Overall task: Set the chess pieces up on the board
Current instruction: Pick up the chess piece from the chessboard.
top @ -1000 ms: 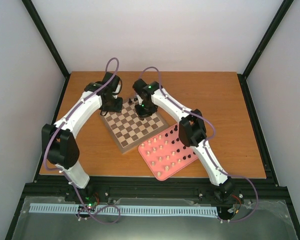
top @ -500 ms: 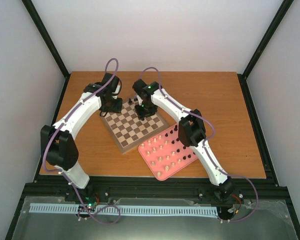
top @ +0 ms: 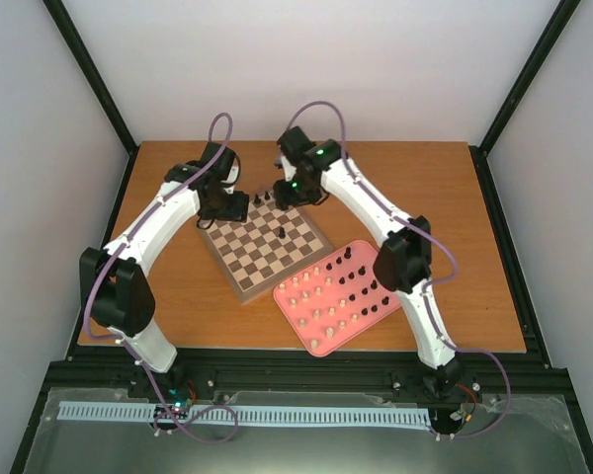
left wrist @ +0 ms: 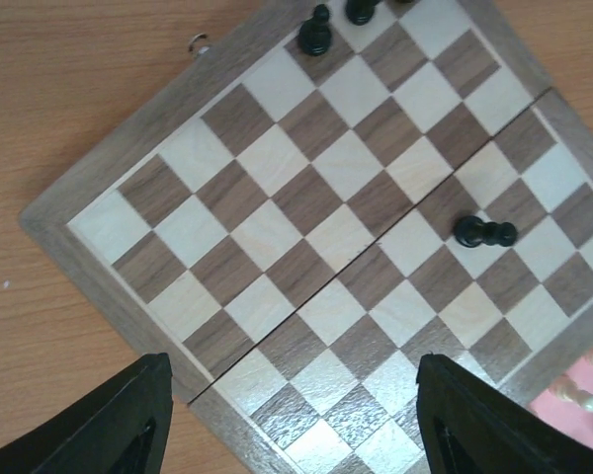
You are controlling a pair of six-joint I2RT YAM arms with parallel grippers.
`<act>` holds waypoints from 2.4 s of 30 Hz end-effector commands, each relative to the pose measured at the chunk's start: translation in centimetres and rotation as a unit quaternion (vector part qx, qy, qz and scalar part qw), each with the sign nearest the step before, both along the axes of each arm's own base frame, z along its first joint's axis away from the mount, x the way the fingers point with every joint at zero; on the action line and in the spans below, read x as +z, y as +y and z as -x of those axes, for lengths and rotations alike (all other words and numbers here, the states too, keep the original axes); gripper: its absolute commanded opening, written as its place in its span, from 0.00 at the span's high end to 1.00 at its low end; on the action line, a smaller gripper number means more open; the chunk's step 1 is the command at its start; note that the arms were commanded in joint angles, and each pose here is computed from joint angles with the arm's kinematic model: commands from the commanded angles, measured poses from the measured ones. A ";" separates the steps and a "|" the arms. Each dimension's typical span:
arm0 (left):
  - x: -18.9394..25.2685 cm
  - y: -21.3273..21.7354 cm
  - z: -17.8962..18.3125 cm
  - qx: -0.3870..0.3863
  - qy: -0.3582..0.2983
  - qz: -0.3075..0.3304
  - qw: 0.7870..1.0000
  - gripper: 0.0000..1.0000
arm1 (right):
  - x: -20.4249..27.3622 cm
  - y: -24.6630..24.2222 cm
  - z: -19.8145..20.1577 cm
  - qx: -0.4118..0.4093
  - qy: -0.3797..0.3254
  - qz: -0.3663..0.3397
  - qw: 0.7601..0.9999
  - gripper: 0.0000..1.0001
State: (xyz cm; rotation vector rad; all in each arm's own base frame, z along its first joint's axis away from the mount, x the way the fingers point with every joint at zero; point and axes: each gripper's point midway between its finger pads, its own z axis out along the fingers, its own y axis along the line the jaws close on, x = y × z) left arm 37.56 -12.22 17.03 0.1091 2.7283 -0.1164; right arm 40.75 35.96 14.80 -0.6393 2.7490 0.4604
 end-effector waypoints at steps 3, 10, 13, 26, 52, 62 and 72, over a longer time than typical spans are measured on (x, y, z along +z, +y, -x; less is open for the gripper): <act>1.7 -4.1 -1.0 -0.047 -0.030 0.045 0.997 0.32 | 3.8 -8.1 -2.4 -0.083 -0.034 0.013 0.996 0.44; -1.4 -10.0 -1.8 -0.095 0.004 0.033 0.995 0.38 | 1.2 -16.4 -2.3 -0.135 -0.009 0.071 0.988 0.43; -3.9 -11.3 -2.4 -0.101 0.031 0.022 0.994 0.40 | 0.7 -18.6 -2.1 -0.151 -0.003 0.076 0.986 0.43; -8.4 -12.3 -2.7 -0.100 0.077 0.004 0.992 0.52 | -1.0 -21.1 -1.2 -0.154 0.016 0.084 0.984 0.43; -10.7 -13.5 -2.2 -0.114 0.104 0.010 0.988 0.71 | -2.2 -21.5 -1.2 -0.154 0.028 0.091 0.983 0.43; -10.1 -13.5 -2.3 -0.116 0.099 0.009 0.988 0.76 | -2.5 -21.5 -0.9 -0.156 0.032 0.090 0.983 0.43; -9.7 -13.3 -2.3 -0.116 0.095 0.005 0.989 0.95 | -2.9 -21.4 -0.9 -0.154 0.036 0.089 0.983 0.43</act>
